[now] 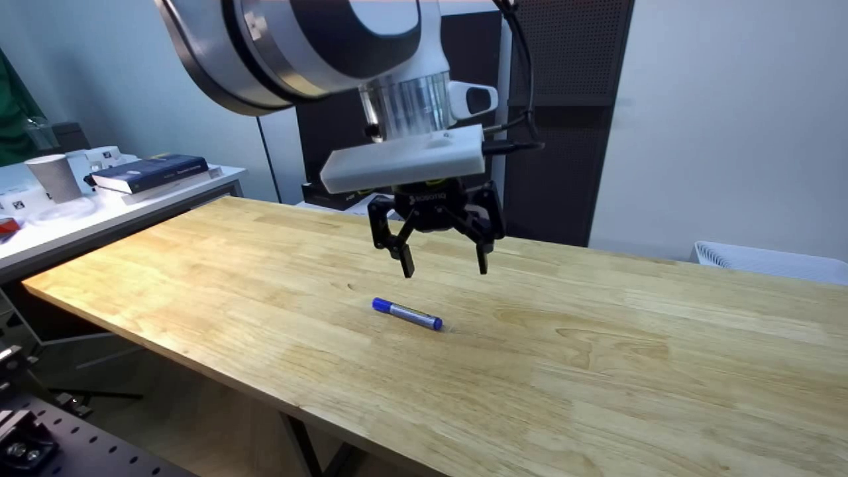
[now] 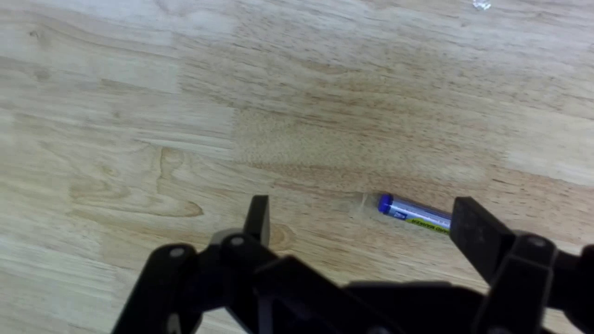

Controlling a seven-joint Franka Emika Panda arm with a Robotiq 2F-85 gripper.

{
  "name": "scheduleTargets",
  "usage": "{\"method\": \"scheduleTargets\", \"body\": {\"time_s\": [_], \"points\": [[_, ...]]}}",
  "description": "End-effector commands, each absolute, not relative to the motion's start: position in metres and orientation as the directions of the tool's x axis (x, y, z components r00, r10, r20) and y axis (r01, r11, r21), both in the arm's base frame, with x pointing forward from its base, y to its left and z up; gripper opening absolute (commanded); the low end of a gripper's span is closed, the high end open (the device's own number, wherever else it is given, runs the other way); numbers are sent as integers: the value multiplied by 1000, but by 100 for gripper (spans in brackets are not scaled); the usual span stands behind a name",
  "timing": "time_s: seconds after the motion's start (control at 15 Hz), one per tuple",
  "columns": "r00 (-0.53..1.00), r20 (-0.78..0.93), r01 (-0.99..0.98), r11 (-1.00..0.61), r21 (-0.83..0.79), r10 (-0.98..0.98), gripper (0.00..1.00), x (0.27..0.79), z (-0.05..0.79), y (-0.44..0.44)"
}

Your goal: Put the pen in a vertical position

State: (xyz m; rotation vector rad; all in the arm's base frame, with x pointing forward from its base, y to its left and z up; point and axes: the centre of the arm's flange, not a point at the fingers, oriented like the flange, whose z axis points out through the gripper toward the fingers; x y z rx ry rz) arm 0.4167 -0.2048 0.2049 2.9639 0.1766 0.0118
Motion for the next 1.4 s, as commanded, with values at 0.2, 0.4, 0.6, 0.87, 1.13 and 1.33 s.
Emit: {"method": "scheduleTargets", "body": {"time_s": [0.2, 0.4, 0.6, 0.87, 1.13, 1.33], "points": [[882, -27, 467, -867, 176, 470, 100, 448, 195, -149], [790, -21, 608, -779, 154, 613, 100, 457, 177, -123], [783, -26, 618, -773, 145, 621, 100, 448, 179, -111], [694, -26, 718, -689, 100, 719, 100, 450, 167, -113], [489, -34, 871, -487, 60, 871, 100, 442, 142, -121], [326, -41, 945, -324, 33, 945, 100, 439, 119, -143]]}}
